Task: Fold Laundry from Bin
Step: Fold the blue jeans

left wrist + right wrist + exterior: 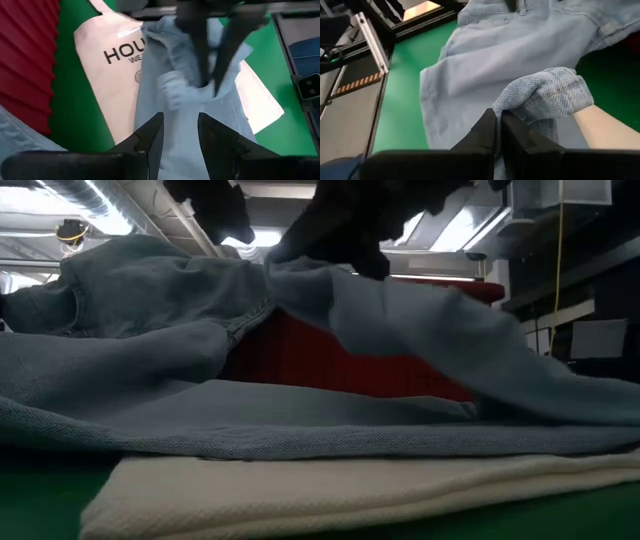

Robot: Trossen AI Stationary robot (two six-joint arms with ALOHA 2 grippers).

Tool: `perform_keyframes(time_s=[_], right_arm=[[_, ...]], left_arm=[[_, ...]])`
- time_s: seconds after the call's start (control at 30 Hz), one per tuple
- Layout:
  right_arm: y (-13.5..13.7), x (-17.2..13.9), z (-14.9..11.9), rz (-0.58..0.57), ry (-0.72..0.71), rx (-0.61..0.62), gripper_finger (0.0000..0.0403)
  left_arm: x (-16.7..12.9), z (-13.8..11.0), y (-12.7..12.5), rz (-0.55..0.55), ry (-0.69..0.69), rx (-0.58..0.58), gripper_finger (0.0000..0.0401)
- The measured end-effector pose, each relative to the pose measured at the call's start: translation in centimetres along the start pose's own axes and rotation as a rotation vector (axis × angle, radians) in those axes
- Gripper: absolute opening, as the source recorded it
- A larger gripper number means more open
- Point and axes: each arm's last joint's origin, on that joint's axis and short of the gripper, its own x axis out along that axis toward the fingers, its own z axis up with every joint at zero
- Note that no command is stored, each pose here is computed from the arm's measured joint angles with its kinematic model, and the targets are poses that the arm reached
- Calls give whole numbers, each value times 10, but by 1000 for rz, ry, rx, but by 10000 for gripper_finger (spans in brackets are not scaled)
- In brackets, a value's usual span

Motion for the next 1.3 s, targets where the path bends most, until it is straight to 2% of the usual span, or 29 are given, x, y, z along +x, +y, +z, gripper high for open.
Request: perform_keyframes(time_s=[0.13, 0.23, 0.47, 0.67, 0.83, 0.93, 1.03, 1.17, 1.3], right_arm=[[-7, 3, 3, -13, -8, 6, 18], [-12, 4, 7, 6, -3, -30, 37], [-15, 5, 8, 51, 31, -69, 142], [-10, -11, 16, 134, 39, -248, 204], [-13, -41, 22, 108, 123, -303, 213], [-17, -66, 24, 79, 207, -319, 211], [-22, -86, 21, 47, 301, -338, 210], [-31, -98, 10, -9, 458, -352, 210], [-35, -102, -5, -31, 637, -361, 209]], left_arm=[[0, -2, -2, -3, 19, 7, 115], [0, -3, -4, -6, 28, 12, 115], [0, -7, -9, -15, 53, -36, 115], [-1, -13, -14, -16, 106, -94, 115], [-1, -11, -20, -16, 78, -207, 115], [-1, -8, -24, 8, 22, -312, 115], [-1, -4, -30, 26, -54, -367, 115], [4, 3, -38, 64, -168, -411, 115], [24, 10, -43, 92, -245, -435, 115]])
